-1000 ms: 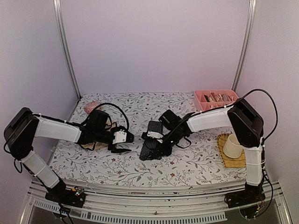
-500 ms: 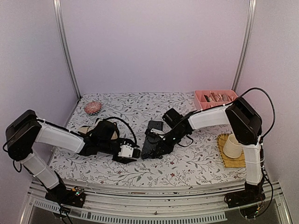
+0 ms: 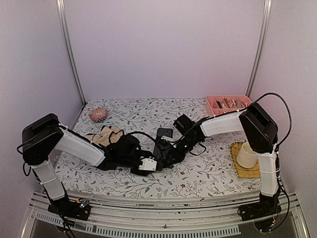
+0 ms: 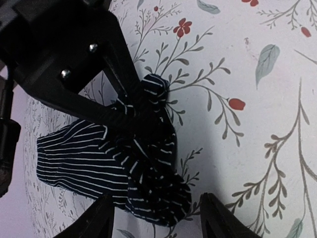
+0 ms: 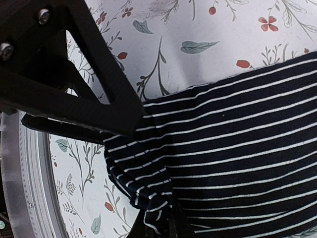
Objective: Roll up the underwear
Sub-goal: Roll the underwear at the center of the board.
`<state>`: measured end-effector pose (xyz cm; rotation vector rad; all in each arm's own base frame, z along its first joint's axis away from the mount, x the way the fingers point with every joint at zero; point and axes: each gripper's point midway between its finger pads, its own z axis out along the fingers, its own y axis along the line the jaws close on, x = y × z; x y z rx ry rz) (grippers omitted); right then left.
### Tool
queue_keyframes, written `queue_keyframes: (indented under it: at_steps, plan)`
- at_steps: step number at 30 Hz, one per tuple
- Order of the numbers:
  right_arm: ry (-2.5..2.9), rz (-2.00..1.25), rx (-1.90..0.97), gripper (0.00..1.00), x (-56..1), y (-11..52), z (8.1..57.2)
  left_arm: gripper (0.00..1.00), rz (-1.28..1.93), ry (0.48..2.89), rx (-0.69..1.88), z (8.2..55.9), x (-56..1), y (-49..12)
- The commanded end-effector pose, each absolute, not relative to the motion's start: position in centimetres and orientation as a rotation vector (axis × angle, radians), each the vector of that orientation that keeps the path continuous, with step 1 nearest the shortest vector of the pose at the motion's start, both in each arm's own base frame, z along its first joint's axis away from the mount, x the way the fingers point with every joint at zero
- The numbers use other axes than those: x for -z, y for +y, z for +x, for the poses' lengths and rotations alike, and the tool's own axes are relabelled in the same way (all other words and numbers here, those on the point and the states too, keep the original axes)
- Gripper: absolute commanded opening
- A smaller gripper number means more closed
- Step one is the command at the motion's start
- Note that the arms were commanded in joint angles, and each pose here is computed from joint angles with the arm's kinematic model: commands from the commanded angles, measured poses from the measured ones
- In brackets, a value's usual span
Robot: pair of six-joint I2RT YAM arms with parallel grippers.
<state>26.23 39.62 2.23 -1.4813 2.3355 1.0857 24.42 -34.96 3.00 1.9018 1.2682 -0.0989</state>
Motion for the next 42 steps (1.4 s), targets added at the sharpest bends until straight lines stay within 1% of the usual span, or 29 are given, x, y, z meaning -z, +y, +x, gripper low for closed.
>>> queue_keyframes:
  at_steps: [1, 4, 7, 10, 14, 16, 19, 20, 21, 22, 23, 24, 25, 26, 32, 35, 37, 39, 42]
  plan:
    - [2.411, -1.462, -1.044, 0.07, -0.8, 38.6, 26.6, 0.61, 1.845, 1.323, 0.073, 25.3, -2.6, -36.0]
    - [2.415, -1.456, -1.039, 0.07, -1.0, 38.4, 26.7, 0.57, 1.85, 1.339, 0.069, 25.1, -1.7, -36.5]
    - [2.418, -1.45, -1.036, 0.07, -1.1, 38.3, 26.7, 0.47, 1.845, 1.348, 0.061, 25.2, -1.1, -36.9]
    - [2.419, -1.442, -1.032, 0.07, -1.4, 38.0, 26.6, 0.34, 1.84, 1.354, 0.094, 24.9, -1.0, -37.5]
    - [2.441, -1.416, -1.019, 0.07, -1.4, 37.1, 26.1, 0.22, 1.853, 1.352, 0.167, 23.9, -0.6, -38.3]
    - [2.444, -1.402, -1.019, 0.07, -1.6, 36.8, 25.9, 0.17, 1.867, 1.348, 0.19, 23.4, -0.2, -38.6]
    - [2.457, -1.377, -1.011, 0.07, -1.8, 36.2, 25.6, 0.14, 1.878, 1.342, 0.228, 22.6, 0.1, -38.8]
    - [2.456, -1.369, -1.01, 0.07, -2.0, 36.1, 25.4, 0.09, 1.882, 1.342, 0.242, 22.4, 0.2, -38.8]
    - [2.454, -1.365, -1.012, 0.08, -2.1, 35.9, 25.2, 0.07, 1.883, 1.344, 0.257, 22.2, 0.3, -38.8]
    - [2.452, -1.357, -1.017, 0.1, -2.3, 35.8, 25.1, 0.05, 1.886, 1.348, 0.27, 22.1, 0.5, -38.9]
    - [2.443, -1.355, -1.02, 0.14, -2.6, 35.8, 25.0, 0.0, 1.891, 1.353, 0.285, 21.9, 0.6, -38.9]
    - [2.434, -1.351, -1.019, 0.17, -2.9, 35.8, 25.0, 0.0, 1.896, 1.361, 0.301, 21.7, 0.7, -39.0]
    - [2.41, -1.347, -1.011, 0.25, -3.6, 35.9, 25.3, 0.0, 1.902, 1.373, 0.321, 21.5, 0.8, -39.0]
    - [2.406, -1.351, -1.003, 0.29, -3.6, 35.5, 24.9, 0.0, 1.905, 1.387, 0.339, 21.3, 0.9, -39.0]
    - [2.271, -1.334, -0.836, 0.55, -6.4, 33.8, 25.7, 0.0, 1.92, 1.484, 0.462, 20.9, 0.9, -38.8]
    - [2.162, -1.327, -0.756, 0.63, -7.8, 32.8, 25.7, 0.0, 1.92, 1.565, 0.566, 21.1, 0.7, -38.7]
    - [2.043, -1.368, -0.684, 0.69, -8.5, 32.5, 24.8, 0.0, 1.906, 1.63, 0.637, 21.5, 0.2, -38.6]
    - [1.92, -1.411, -0.586, 0.71, -9.0, 32.3, 24.1, 0.0, 1.906, 1.706, 0.71, 21.7, 1.0, -38.3]
    - [1.797, -1.458, -0.485, 0.71, -9.4, 32.2, 23.2, 0.0, 1.878, 1.801, 0.789, 22.6, 1.1, -38.2]
